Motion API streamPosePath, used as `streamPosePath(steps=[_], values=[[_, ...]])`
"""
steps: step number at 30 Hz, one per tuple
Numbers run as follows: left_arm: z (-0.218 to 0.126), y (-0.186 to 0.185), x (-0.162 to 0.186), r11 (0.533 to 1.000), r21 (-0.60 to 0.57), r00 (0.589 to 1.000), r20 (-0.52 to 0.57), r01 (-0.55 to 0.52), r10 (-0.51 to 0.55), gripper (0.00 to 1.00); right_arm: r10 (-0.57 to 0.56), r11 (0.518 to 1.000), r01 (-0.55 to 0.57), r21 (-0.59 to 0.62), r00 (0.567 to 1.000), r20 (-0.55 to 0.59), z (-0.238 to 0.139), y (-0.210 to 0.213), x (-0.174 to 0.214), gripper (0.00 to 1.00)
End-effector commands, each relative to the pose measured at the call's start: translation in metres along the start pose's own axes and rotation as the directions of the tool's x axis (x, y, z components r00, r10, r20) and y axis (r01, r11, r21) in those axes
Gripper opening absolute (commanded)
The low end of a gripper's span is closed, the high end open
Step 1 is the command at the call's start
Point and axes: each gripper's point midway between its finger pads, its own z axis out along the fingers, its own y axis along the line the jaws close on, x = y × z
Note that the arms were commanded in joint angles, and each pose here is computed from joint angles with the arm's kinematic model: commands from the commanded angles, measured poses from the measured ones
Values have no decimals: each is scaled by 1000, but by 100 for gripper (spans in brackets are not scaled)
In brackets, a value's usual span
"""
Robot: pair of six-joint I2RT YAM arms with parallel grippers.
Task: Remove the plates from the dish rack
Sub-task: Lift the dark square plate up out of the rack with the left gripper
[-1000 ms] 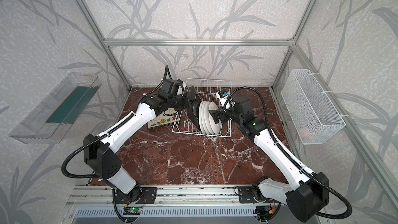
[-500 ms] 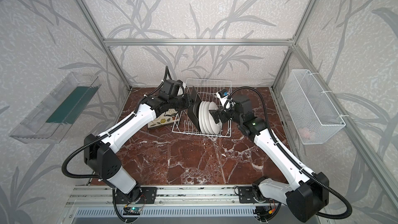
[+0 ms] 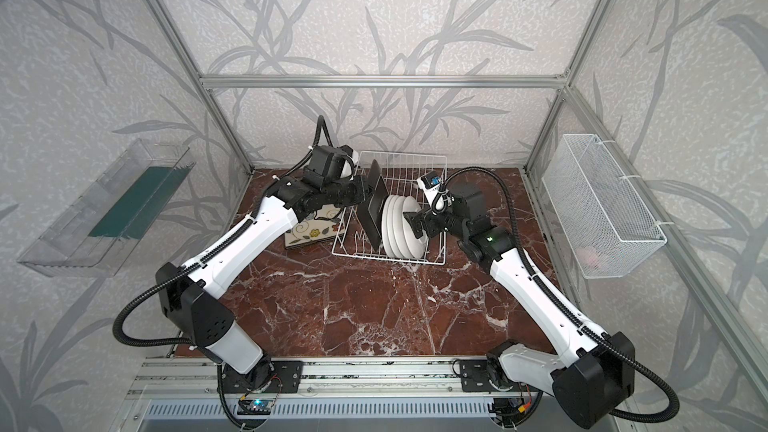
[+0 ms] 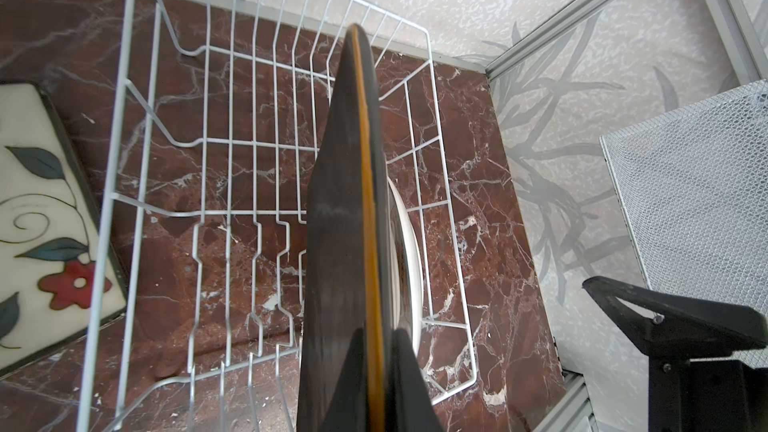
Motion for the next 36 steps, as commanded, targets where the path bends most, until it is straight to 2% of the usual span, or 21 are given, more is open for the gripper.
streamPosePath(steps=[1, 15, 20, 25, 28, 33, 36], values=[[-55, -39, -52, 992, 90, 975, 210, -89, 68, 0, 5, 1000, -5, 0, 1000, 27, -4, -1, -8, 99], [-66, -45, -71, 986, 76, 957, 264, -147, 122, 0, 15, 1000, -15, -4, 999, 30, -3, -1, -10, 99], [-79, -46, -83, 978, 33, 933, 309, -205, 185, 0, 81, 997, -81, -16, 996, 25, -3, -4, -13, 99], [-90, -50, -93, 956, -6, 892, 360, -292, 275, 0, 200, 980, -199, -21, 980, 21, -4, -16, -18, 99], [-100, -54, -100, 929, -40, 845, 402, -368, 352, 0, 319, 948, -319, -16, 947, 15, -5, -29, -19, 99], [-105, -51, -107, 861, -154, 756, 420, -485, 501, 0, 545, 835, -542, -89, 839, 3, -5, -48, -21, 99], [-108, -50, -108, 824, -196, 713, 421, -532, 561, 0, 622, 777, -617, -126, 783, 3, -6, -56, -23, 99]])
